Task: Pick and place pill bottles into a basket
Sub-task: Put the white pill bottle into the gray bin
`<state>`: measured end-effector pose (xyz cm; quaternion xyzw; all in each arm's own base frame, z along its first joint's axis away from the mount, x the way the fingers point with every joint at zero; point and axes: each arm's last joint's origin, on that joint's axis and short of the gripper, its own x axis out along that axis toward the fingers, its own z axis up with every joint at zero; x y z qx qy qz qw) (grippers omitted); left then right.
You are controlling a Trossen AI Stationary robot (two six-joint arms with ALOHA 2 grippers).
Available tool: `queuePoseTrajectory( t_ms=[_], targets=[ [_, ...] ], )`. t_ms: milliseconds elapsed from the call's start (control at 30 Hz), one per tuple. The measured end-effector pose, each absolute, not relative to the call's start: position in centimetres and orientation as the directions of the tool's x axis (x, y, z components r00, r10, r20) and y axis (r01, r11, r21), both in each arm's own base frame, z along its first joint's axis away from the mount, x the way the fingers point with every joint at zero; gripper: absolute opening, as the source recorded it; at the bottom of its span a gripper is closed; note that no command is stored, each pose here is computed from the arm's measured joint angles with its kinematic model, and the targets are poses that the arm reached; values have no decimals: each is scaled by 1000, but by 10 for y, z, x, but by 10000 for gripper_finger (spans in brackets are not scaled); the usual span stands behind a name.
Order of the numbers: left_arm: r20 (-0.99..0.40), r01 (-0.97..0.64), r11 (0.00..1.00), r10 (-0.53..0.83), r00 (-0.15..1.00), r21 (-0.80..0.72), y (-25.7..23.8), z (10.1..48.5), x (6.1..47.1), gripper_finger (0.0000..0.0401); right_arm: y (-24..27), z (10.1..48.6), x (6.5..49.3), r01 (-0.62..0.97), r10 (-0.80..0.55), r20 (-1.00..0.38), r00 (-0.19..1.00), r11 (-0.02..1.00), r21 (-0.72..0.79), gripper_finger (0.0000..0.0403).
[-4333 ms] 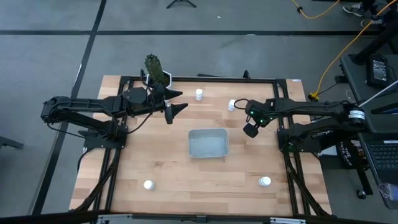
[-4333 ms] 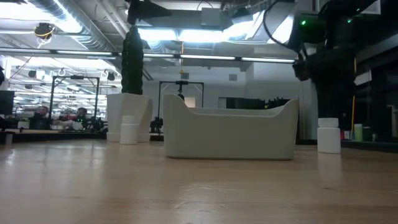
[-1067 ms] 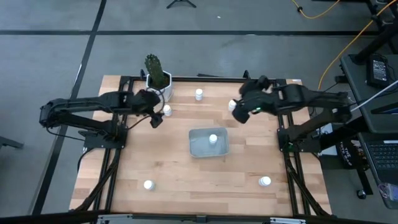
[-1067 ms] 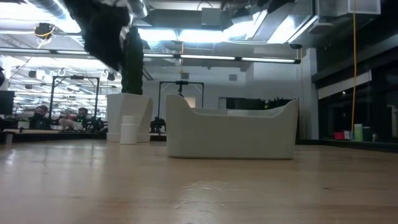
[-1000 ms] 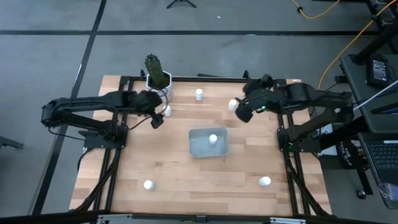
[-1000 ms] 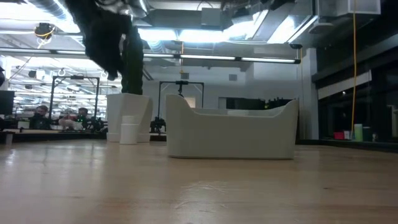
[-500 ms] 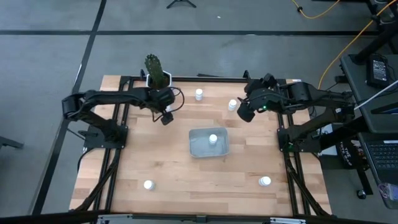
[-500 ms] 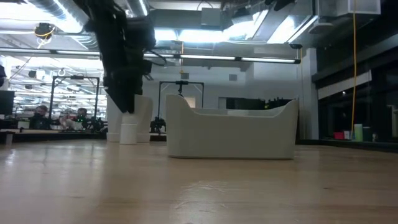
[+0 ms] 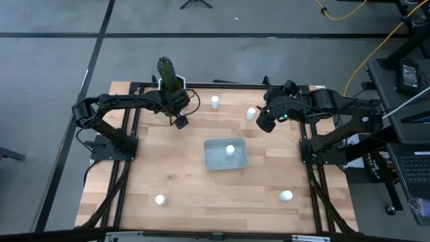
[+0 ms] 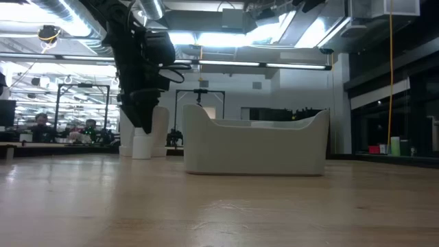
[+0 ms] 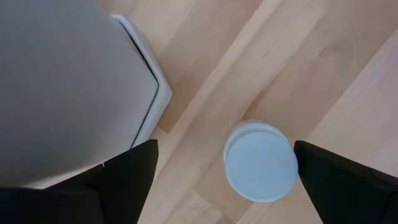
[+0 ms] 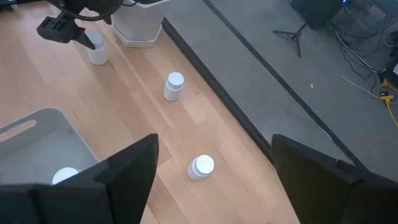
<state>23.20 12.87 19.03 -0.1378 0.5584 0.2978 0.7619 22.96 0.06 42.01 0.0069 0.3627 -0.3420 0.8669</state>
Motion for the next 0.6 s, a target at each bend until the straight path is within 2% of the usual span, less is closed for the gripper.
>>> queuePoseTrajectory(
  t_ms=[233, 600],
  targets=[
    [-952, -584, 811, 197, 234, 24, 124, 187, 233, 329, 1, 420, 230, 598, -588, -634, 503, 766, -237, 311],
    [-960, -585, 810, 195, 202, 41, 124, 179, 235, 263, 1, 420, 230, 601, -587, -634, 503, 765, -232, 311]
  ],
)
